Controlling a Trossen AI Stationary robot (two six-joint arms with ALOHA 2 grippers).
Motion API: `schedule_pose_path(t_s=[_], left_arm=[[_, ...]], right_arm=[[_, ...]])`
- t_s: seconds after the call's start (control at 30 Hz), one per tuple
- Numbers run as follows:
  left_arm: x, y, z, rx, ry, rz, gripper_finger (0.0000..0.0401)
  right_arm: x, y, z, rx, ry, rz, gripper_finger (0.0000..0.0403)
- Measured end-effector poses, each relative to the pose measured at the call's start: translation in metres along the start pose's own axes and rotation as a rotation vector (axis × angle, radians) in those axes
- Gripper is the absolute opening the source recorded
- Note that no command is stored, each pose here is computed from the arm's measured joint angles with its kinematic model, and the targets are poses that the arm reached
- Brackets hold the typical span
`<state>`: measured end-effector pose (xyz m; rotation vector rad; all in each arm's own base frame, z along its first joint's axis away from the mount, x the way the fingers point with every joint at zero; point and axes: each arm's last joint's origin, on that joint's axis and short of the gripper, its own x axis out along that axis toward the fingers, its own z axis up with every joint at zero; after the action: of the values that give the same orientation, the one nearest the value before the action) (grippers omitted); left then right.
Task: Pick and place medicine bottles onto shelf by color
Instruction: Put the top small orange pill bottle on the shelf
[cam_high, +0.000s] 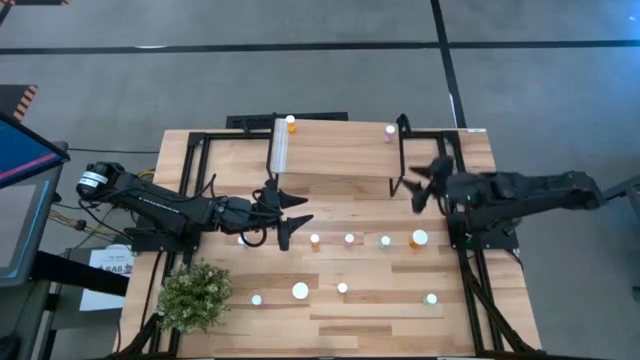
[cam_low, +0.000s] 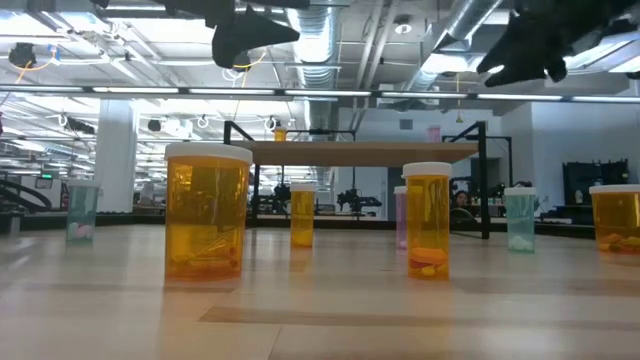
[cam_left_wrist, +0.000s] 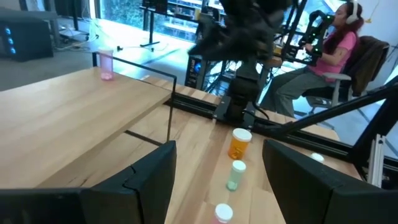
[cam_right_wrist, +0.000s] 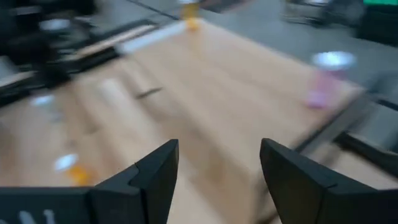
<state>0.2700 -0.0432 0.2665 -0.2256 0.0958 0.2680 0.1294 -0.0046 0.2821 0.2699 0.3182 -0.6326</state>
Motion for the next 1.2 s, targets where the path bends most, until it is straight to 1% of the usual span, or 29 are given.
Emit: schedule_pose_path(t_s=[0.1,0.2,0.27,0.4,0.47,0.57,0.8,1.0,1.07,1.2], left_arm=[[0.000,0.000,0.000,0.001,0.002,0.002,0.0227],[0.000,0.000,-0.001,0.003,0.006,0.003,0.0227],[0.000,0.000,-0.001,0.004,0.008,0.004,0.0227],[0.000,0.001,-0.002,0.009,0.018,0.007,0.0227],[0.000,0.001,-0.003,0.011,0.025,0.009,0.0227],[0.000,0.001,-0.003,0.013,0.032,0.011,0.0227],[0.000,0.001,-0.005,0.019,0.047,0.012,0.0227],[-0.001,0.004,-0.017,0.014,0.177,0.005,0.0227],[-0.002,0.005,-0.021,0.011,0.223,0.006,0.0227],[-0.004,0.006,-0.027,0.024,0.295,-0.011,0.0227]], right_arm=[[0.000,0.015,-0.016,-0.046,-0.032,0.135,0.0249],[-0.002,0.029,-0.025,-0.105,-0.080,0.248,0.0249],[-0.004,0.038,-0.024,-0.149,-0.115,0.299,0.0249],[-0.008,0.050,-0.022,-0.189,-0.171,0.367,0.0249],[-0.008,0.054,-0.021,-0.234,-0.194,0.376,0.0249],[-0.004,0.058,-0.025,-0.345,-0.190,0.361,0.0249],[0.008,0.069,-0.036,-0.445,-0.141,0.339,0.0249],[0.015,0.076,-0.042,-0.591,-0.147,0.327,0.0249],[0.016,0.078,-0.040,-0.588,-0.168,0.331,0.0249],[0.014,0.081,-0.034,-0.529,-0.224,0.345,0.0249]])
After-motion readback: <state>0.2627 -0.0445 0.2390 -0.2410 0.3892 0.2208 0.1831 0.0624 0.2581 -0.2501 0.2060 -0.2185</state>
